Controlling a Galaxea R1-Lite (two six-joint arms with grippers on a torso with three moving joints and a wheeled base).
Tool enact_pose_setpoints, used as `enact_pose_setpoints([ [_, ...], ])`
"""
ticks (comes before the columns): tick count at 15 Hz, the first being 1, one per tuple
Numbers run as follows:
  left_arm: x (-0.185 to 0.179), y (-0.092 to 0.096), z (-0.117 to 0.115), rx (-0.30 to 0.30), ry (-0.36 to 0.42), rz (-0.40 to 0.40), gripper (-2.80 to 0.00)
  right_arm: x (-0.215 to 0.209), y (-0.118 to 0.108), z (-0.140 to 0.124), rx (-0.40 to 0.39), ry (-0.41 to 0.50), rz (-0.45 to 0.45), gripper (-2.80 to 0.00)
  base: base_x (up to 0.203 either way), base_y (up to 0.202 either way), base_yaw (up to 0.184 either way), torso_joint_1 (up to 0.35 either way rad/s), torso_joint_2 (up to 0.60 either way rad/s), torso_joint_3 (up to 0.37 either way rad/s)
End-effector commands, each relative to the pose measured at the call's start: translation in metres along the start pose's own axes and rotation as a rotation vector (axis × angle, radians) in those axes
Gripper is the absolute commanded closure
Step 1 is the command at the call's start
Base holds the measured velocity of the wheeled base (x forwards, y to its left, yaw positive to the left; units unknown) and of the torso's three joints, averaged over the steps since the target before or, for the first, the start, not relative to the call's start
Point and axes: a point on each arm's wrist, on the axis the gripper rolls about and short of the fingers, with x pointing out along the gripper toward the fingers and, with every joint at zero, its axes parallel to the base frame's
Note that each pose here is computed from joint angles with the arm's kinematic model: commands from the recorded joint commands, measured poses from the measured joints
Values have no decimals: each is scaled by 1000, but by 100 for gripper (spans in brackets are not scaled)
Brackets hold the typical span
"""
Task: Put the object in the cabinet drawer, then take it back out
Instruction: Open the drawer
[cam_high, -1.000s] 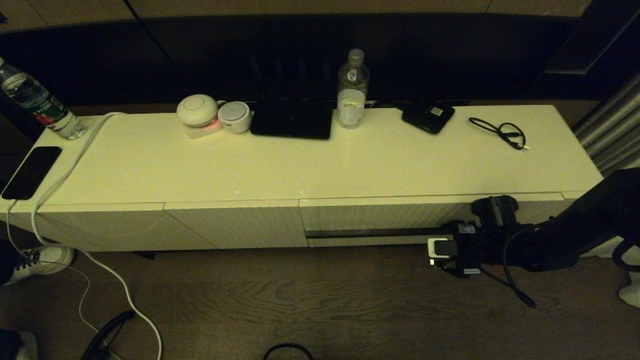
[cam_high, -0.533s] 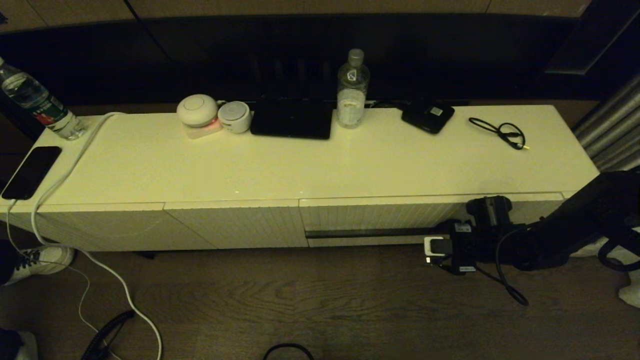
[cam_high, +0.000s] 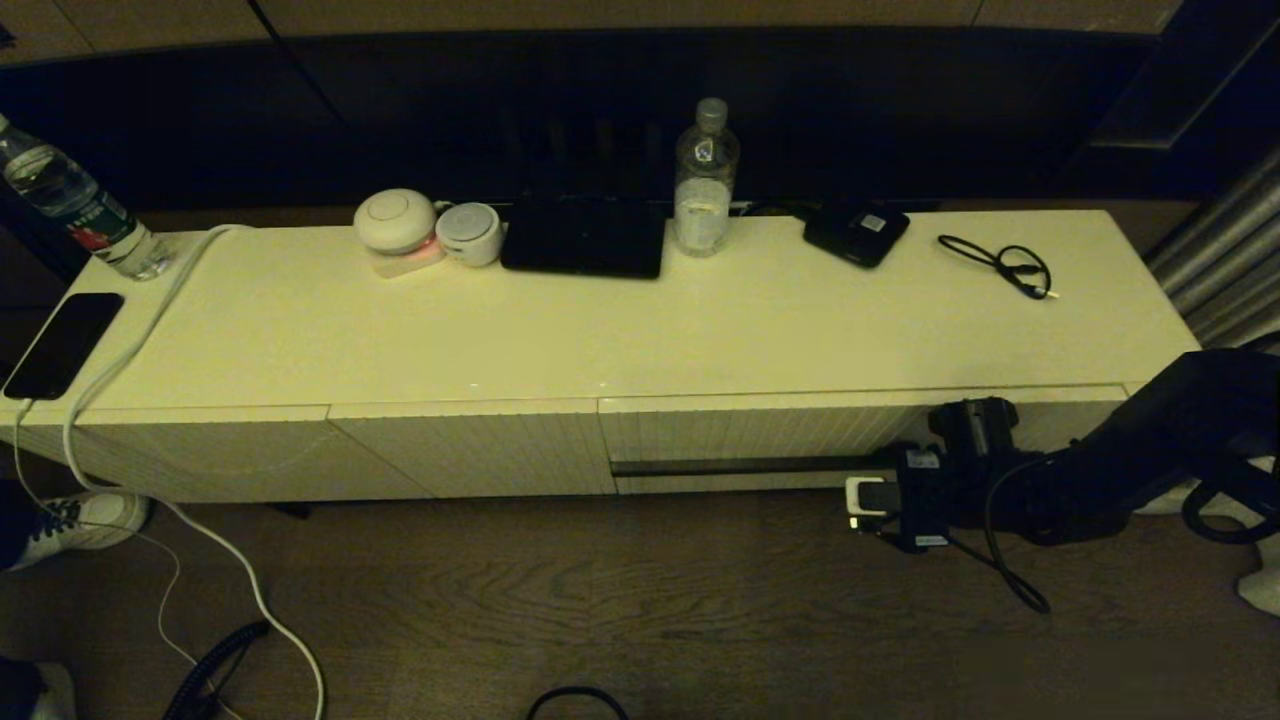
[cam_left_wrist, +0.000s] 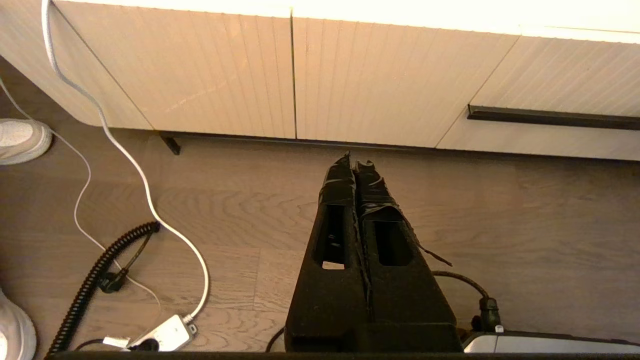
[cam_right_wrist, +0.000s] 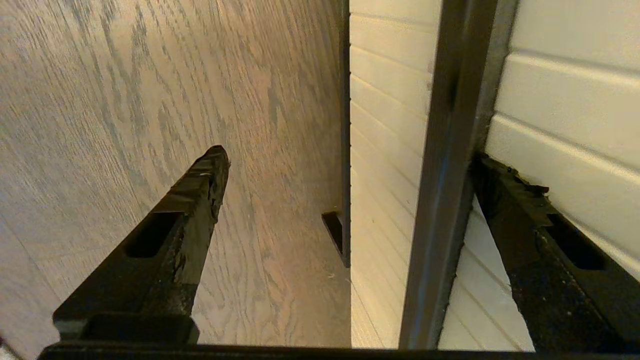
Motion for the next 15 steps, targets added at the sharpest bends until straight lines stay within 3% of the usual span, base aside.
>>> enact_pose_setpoints([
  [1,0,0,0,-1,-2,1,0,3,5,0,-8,-1,13,-280,0,0,0,0,0,0],
  [15,0,0,0,-1,-2,1,0,-13,39,3,-14,-8,75,-280,0,0,0,0,0,0],
])
